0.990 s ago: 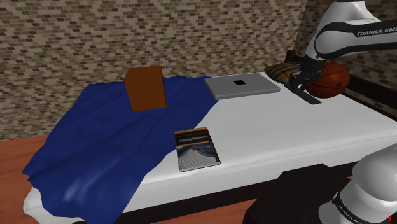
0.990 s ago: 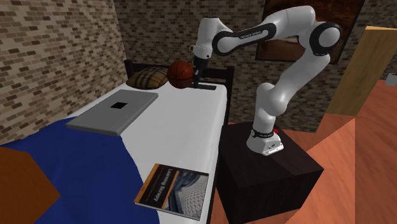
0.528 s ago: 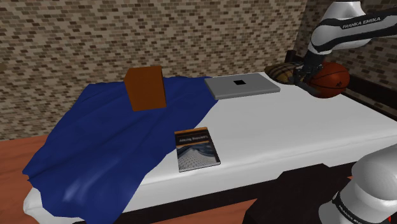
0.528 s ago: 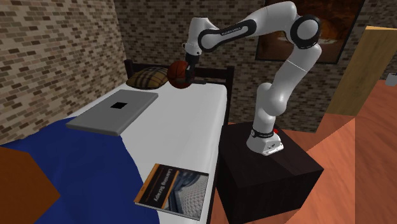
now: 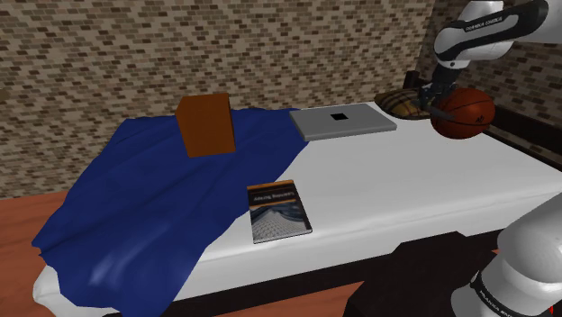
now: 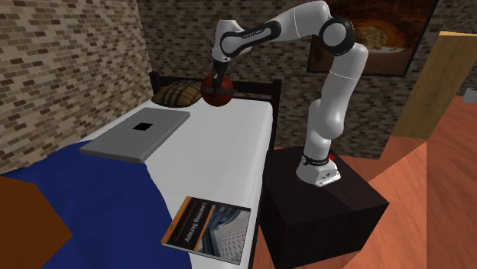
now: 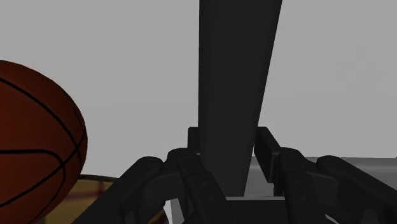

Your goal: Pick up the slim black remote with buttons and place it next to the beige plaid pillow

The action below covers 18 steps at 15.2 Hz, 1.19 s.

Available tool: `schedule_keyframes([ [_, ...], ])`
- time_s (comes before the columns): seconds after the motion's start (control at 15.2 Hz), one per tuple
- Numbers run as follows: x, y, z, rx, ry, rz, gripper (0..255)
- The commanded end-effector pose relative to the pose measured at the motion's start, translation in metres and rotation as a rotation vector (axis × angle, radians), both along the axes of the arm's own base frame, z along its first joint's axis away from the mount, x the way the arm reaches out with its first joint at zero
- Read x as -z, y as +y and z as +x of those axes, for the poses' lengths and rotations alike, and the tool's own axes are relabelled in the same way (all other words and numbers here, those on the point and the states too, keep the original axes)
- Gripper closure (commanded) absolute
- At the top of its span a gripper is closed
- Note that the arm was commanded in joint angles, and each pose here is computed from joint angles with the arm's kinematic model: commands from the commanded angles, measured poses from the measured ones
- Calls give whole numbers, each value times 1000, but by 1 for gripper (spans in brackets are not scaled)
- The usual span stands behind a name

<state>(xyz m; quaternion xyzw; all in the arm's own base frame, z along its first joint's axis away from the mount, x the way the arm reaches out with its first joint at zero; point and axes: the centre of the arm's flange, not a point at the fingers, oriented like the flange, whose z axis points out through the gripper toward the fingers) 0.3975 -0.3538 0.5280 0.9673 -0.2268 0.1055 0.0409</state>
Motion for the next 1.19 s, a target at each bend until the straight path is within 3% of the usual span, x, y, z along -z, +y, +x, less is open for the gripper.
schedule_keyframes([
  [0.0, 3, -26, 8, -1, 0, -1, 255],
  [0.53, 3, -128, 43, -1, 0, -1, 255],
  [1.12, 51, -128, 43, -1, 0, -1, 255],
])
